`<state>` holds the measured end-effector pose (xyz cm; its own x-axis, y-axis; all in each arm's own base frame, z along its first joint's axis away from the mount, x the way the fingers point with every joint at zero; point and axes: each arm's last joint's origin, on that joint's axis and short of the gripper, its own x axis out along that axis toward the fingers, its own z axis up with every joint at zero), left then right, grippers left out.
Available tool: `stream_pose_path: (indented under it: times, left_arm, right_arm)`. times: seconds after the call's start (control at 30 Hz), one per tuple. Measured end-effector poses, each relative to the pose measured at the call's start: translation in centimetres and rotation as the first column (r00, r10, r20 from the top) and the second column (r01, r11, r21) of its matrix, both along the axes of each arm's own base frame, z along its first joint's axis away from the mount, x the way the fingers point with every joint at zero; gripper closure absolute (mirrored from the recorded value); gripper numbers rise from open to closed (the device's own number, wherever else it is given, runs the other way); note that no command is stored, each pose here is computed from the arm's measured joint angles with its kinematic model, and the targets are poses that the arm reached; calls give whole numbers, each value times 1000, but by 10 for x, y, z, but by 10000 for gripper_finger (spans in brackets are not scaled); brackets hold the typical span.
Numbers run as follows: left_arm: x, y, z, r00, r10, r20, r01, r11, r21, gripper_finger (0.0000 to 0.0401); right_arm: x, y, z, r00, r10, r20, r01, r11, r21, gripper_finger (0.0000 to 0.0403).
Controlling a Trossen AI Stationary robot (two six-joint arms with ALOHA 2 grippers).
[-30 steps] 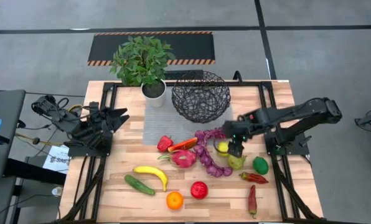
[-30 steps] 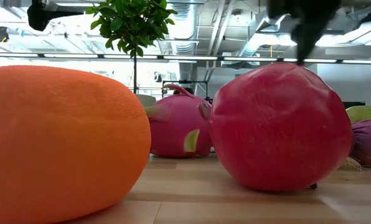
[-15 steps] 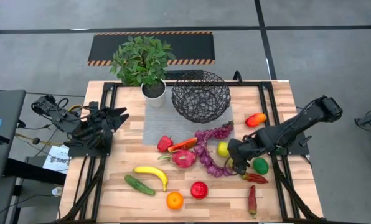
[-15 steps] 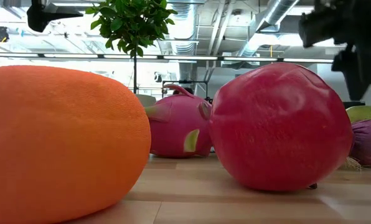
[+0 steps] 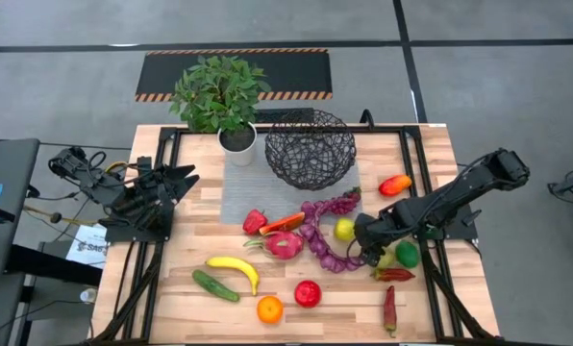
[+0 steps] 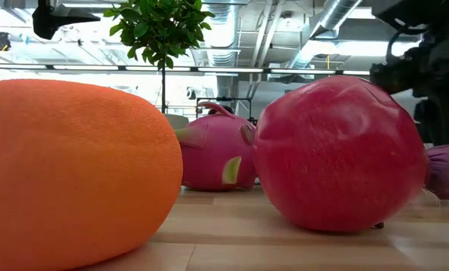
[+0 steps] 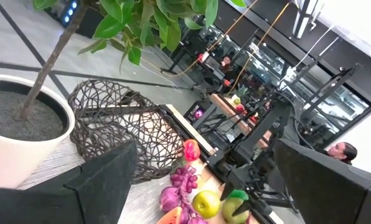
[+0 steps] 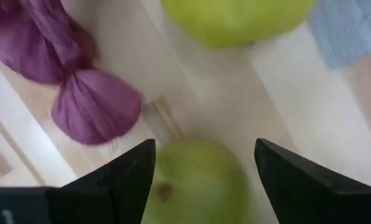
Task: Build produce basket
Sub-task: Put the green pear into the black wire basket
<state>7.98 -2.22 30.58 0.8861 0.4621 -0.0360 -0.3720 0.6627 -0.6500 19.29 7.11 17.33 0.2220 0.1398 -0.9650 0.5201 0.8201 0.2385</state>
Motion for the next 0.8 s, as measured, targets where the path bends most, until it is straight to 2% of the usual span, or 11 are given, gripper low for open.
stream_pose_path:
  times: [0.27,0.33,0.5,0.67,0.8]
  left_arm:
    - [0,1,0,1000,25,0,-25,1000,2,37]
    - [0,1,0,1000,31,0,-31,999,5,37]
    - [-1,1,0,999,53,2,-53,999,3,37]
    - [-1,2,0,998,70,3,-70,998,4,37]
    - [-1,2,0,997,76,4,-76,997,4,37]
  right_arm:
    - [-3,-2,-5,1000,-7,-15,7,1000,-4,116]
    - [-2,-5,-2,1000,-8,-20,8,1000,26,116]
    - [2,-12,31,1000,-11,-1,11,984,175,100]
    - [-3,-12,79,997,0,80,-24,955,295,48]
    - [-17,-6,93,998,36,59,-52,954,296,10]
